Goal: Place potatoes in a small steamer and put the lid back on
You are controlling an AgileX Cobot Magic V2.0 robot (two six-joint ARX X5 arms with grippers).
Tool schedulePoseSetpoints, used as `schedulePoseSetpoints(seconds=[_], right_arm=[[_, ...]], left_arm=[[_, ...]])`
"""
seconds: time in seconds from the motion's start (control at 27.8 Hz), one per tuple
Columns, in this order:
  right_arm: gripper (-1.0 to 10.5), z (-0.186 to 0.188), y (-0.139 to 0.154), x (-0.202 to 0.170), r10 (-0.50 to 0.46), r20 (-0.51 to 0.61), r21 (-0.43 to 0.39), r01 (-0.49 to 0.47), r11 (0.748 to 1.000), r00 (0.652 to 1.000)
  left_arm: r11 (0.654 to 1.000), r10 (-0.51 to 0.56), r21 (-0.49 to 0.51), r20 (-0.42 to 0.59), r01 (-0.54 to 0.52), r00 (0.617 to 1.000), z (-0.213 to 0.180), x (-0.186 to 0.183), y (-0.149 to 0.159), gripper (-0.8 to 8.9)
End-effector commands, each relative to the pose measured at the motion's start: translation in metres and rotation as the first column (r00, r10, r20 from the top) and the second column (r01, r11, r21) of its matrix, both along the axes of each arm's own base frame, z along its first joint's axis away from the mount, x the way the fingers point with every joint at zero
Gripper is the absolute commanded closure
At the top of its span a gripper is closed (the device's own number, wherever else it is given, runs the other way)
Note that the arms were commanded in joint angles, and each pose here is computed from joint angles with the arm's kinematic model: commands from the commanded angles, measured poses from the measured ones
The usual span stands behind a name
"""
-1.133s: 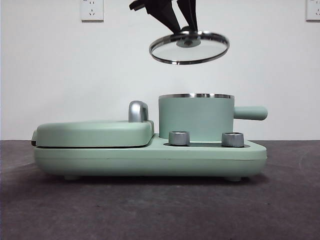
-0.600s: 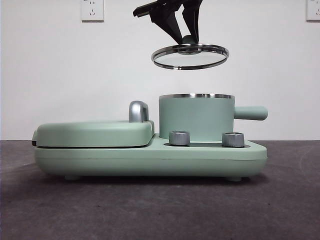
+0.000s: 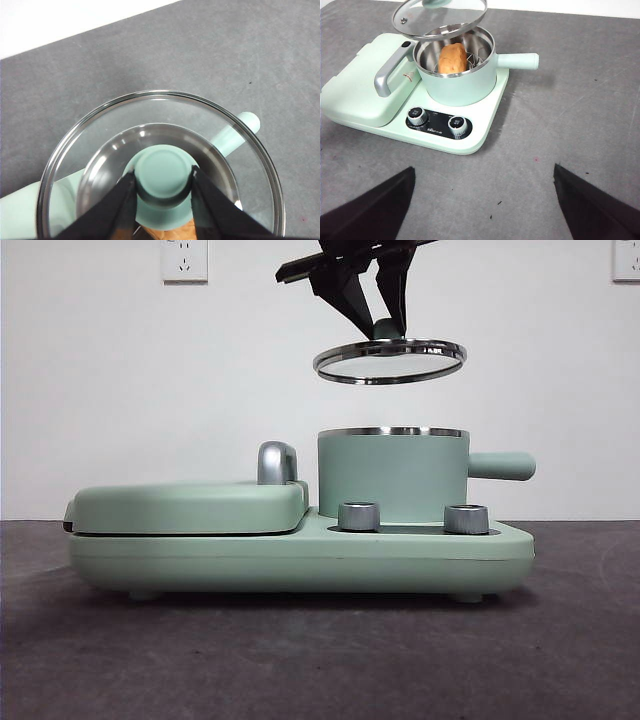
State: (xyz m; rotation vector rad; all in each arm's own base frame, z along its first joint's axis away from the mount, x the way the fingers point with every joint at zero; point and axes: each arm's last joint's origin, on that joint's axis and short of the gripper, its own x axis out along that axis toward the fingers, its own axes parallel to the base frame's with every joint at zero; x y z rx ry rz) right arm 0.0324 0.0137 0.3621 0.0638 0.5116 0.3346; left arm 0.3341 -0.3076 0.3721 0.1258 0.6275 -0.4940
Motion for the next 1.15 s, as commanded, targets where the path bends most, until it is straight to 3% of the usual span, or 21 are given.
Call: schedulePoseSetpoints(seconds=[0.04,0.36,1.15], right_arm=[[5.2,0.003,0.000,0.000,0.001,0.011,0.015,-0.001,1.000,1.000],[5.2,0.003,0.000,0.000,0.001,0.010,0.016,-0.001,1.000,1.000],[5.2,0.003,0.000,0.000,0.001,0.010,0.016,-0.001,1.000,1.000]], left_arm=[[1.000,0.005,-0.017,0.004,-0.005,1.000,-0.010,0.007,-0.012,8.00],[0.999,0.009,0.041,-0.052,-0.007,0.999,-0.041,0.018,-0.022,8.00],[0.998,0.019,0.060,-0.052,-0.016,0.998,-0.047,0.020,-0.025,8.00]])
